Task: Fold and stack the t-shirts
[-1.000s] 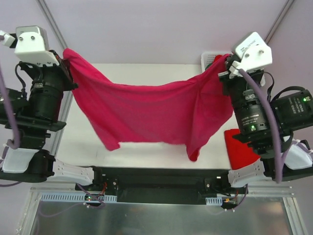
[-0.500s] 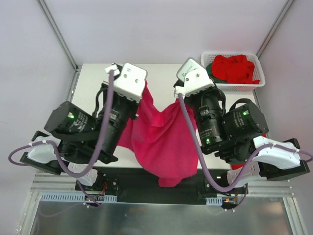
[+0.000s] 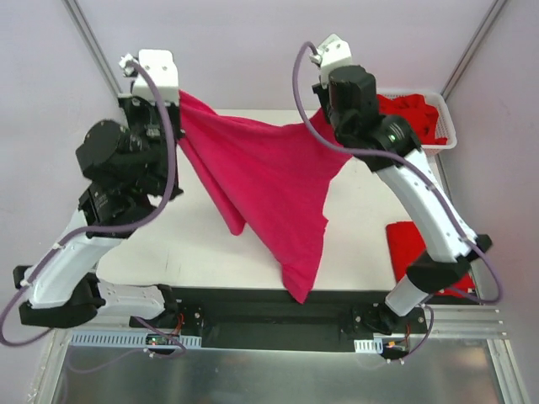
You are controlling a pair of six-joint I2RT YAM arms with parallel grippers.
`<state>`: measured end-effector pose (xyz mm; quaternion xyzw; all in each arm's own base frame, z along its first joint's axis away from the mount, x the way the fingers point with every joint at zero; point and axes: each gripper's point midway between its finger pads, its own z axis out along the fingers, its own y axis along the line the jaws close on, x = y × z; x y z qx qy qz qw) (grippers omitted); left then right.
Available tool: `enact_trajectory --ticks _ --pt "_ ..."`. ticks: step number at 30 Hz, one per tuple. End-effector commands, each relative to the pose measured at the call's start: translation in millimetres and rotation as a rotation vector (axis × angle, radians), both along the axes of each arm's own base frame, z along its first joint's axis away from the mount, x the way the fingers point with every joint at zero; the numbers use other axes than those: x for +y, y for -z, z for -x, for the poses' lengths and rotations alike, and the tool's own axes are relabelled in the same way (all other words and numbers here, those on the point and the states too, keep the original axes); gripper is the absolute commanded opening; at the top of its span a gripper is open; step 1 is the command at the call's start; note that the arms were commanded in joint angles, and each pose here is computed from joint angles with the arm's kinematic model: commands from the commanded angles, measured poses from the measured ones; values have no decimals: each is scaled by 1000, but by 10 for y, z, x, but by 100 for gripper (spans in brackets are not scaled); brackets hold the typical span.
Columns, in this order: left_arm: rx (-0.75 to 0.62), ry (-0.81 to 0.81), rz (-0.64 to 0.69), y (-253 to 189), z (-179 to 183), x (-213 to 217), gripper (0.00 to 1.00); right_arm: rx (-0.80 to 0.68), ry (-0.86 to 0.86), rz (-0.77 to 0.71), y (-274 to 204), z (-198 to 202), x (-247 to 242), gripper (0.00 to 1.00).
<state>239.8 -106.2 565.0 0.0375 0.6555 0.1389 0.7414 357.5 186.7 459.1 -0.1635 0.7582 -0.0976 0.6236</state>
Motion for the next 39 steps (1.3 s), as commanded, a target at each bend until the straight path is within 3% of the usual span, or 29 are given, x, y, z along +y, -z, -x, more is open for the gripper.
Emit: enact_trajectory --ticks 1,2,4,5,6,7,8,9,10,13,14,15,18,23,26,30,34,39 --pt "61 -3 2 196 -567 39 0 85 -91 -136 67 -335 218 1" --pt "75 0 39 246 -694 41 0 122 -92 -128 228 -505 310 1" --pt "127 -39 37 348 -1082 191 0 88 -89 -185 30 -648 179 1" --pt "156 30 38 413 -1251 80 0 82 -83 -195 15 -712 133 1" --pt "113 30 72 177 -1295 170 0 90 -68 -227 41 -832 8 1" --pt "198 -6 28 444 -1664 191 0 90 -60 -261 35 -885 -64 1" --pt "208 6 15 452 -1809 182 0 91 -46 -293 23 -924 -164 1" --pt "127 5 50 123 -1789 257 0 87 -25 -348 -22 -972 -360 1" --pt "164 7 35 278 -1991 211 0 84 -8 -359 -31 -986 -467 1" --pt "161 38 161 336 -2175 510 0 25 46 -368 -208 -955 -830 1" --pt "161 -9 275 395 -2228 867 0 16 49 -372 -247 -940 -880 1" --pt "216 70 335 578 -2308 849 0 10 46 -377 -282 -926 -946 1" --pt "265 63 402 779 -2325 1009 0 -3 29 -368 -351 -857 -964 1" --pt "425 275 468 1214 -2316 545 0 115 -78 -411 -70 -849 -663 1" --pt "470 299 396 1342 -2120 252 0 169 -118 -326 104 -689 -381 1" --pt "533 327 293 1567 -1658 -93 0 184 -192 -261 102 -168 -103 1" --pt "491 452 277 1393 -775 -317 0 210 -287 -271 85 479 79 1" --pt "574 727 317 1381 357 -629 0 320 -529 -264 303 1460 567 1"
